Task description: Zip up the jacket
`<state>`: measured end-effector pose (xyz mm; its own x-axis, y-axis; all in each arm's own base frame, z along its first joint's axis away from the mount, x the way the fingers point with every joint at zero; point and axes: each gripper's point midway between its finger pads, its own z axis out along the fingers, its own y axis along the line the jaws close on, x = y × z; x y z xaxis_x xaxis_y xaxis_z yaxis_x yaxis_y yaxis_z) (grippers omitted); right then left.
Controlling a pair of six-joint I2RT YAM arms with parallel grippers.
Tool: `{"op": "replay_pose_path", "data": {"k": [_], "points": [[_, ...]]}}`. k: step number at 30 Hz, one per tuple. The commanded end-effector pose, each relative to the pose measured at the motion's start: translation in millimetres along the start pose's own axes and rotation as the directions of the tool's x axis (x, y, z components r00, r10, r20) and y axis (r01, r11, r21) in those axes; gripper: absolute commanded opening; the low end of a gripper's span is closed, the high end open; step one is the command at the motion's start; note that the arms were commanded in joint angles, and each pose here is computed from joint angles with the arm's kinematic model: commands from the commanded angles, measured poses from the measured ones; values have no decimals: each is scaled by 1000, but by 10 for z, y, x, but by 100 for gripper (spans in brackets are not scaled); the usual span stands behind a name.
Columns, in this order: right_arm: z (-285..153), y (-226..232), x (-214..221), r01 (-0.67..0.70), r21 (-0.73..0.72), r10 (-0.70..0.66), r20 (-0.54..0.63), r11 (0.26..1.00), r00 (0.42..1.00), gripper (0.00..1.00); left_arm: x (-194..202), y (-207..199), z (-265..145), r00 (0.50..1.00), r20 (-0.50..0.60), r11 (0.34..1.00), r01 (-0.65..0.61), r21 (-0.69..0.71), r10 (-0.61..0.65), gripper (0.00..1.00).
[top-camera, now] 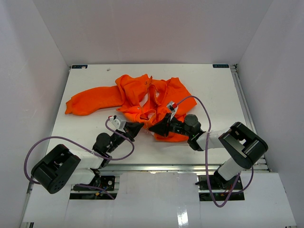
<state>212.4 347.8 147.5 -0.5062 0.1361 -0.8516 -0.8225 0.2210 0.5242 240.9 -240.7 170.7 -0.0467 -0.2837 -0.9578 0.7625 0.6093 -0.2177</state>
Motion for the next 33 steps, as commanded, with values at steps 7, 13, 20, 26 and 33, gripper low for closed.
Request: {"op": "replay_pose_path", "data": {"k": [7,13,20,26,33], "points": [[38,152,-176,51,-64,-47,57,997,997,8,-870,-260,-25,939,339,993,-89,80,57,0],[18,173,-173,58,-72,-54,62,996,997,8,-880,-249,-18,939,339,993,-88,73,59,0],[21,177,-157,55,-77,-50,58,995,997,8,-865,-236,-13,941,335,994,-83,69,55,0],[27,174,-172,50,-77,-45,65,996,997,8,-840,-245,-10,942,331,993,-88,76,58,0],[39,152,-227,34,-58,-29,86,998,996,8,-820,-258,-43,940,335,992,-92,83,59,0]]}}
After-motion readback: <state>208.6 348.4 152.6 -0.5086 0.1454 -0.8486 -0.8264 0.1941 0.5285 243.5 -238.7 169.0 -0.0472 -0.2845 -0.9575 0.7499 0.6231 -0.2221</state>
